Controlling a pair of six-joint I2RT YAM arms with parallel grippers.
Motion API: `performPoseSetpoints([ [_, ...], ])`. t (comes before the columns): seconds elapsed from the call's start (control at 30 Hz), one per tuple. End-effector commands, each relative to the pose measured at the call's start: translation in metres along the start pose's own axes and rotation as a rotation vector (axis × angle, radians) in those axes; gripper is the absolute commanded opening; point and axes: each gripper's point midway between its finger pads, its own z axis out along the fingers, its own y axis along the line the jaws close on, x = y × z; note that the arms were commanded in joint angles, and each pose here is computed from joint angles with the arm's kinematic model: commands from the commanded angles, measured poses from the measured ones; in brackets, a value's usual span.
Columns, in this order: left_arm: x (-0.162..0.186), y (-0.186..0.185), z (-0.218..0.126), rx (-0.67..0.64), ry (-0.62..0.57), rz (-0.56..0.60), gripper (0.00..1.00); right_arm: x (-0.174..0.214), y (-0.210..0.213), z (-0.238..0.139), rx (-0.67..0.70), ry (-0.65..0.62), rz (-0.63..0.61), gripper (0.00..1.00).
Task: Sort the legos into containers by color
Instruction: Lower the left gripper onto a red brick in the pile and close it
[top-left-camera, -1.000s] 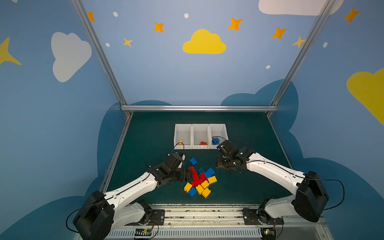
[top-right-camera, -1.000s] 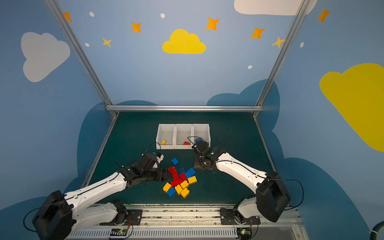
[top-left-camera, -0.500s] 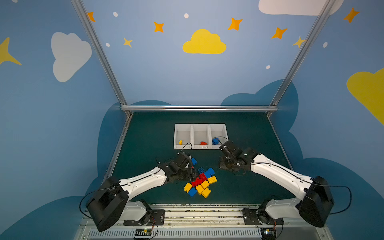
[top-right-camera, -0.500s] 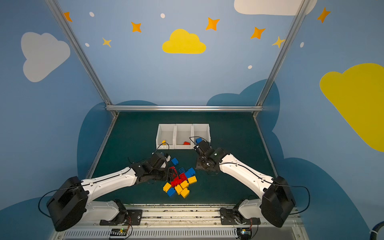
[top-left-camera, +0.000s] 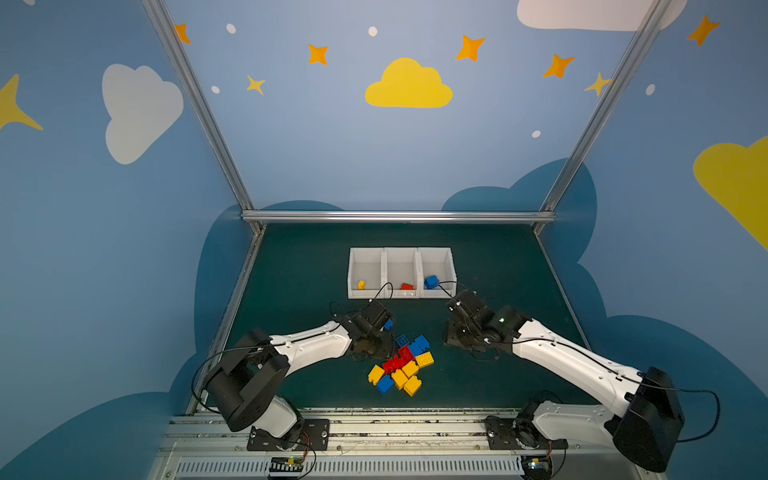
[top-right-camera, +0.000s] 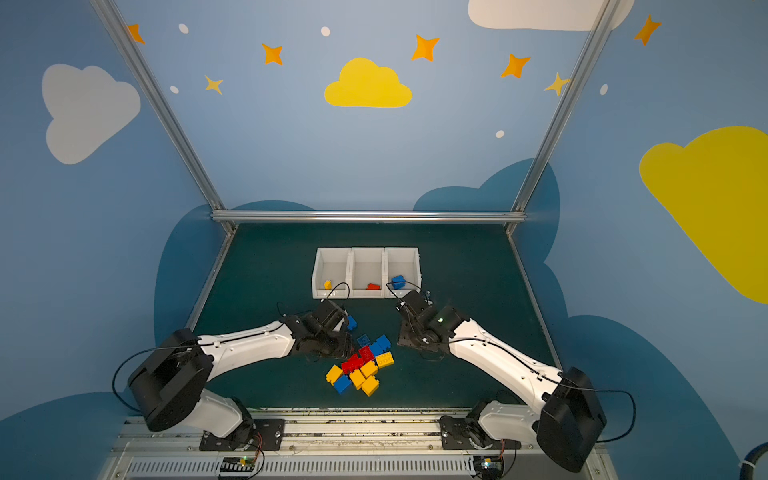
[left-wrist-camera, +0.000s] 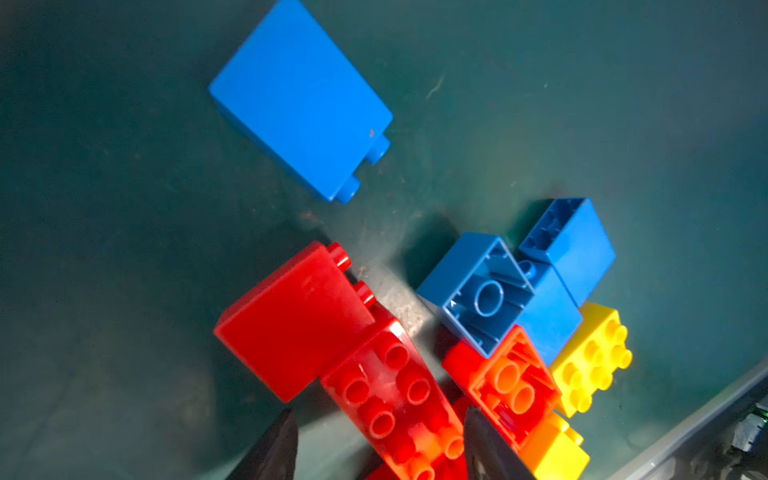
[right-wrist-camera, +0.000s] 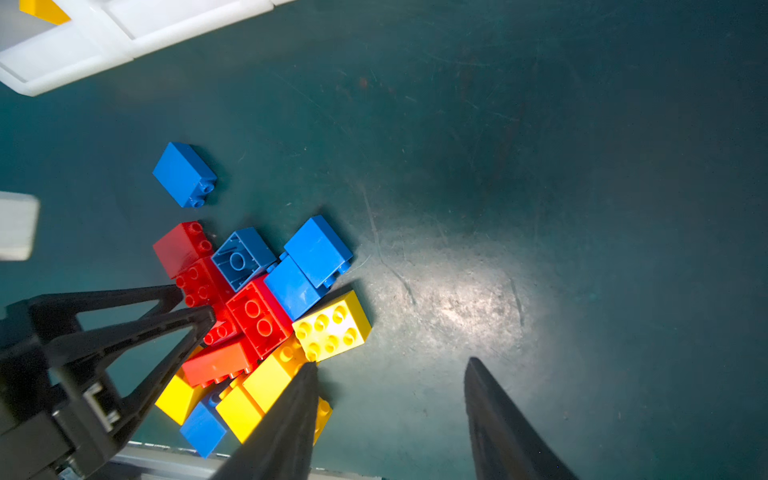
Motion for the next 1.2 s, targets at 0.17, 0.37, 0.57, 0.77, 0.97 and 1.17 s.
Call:
performPoseSetpoints([
  [0.17, -0.006, -0.004, 0.012, -0.030, 0.034, -0.001, 0.58, 0.010, -0.013, 0.006, 0.026, 0.011, 0.004, 0.57],
  [0.37, -0.005, 0.003, 0.020, -0.093, 0.058, 0.023, 0.54, 0.013, -0.019, 0.007, 0.044, 0.018, 0.001, 0.58],
  [0.57, 0.003, 0.008, 0.023, -0.167, 0.095, 0.094, 0.48, 0.015, -0.023, 0.007, 0.045, 0.016, 0.014, 0.58],
  [0.77, 0.011, 0.016, 0.018, -0.219, 0.121, 0.168, 0.42, 0.017, -0.026, 0.006, 0.049, 0.017, 0.023, 0.58],
  [0.97, 0.012, 0.025, 0.011, -0.268, 0.134, 0.237, 0.42, 0.016, -0.026, 0.004, 0.050, 0.017, 0.027, 0.58],
  [1.17, 0.021, 0.022, 0.020, -0.247, 0.157, 0.218, 0.50, 0.016, -0.025, 0.005, 0.053, 0.025, 0.029, 0.58],
])
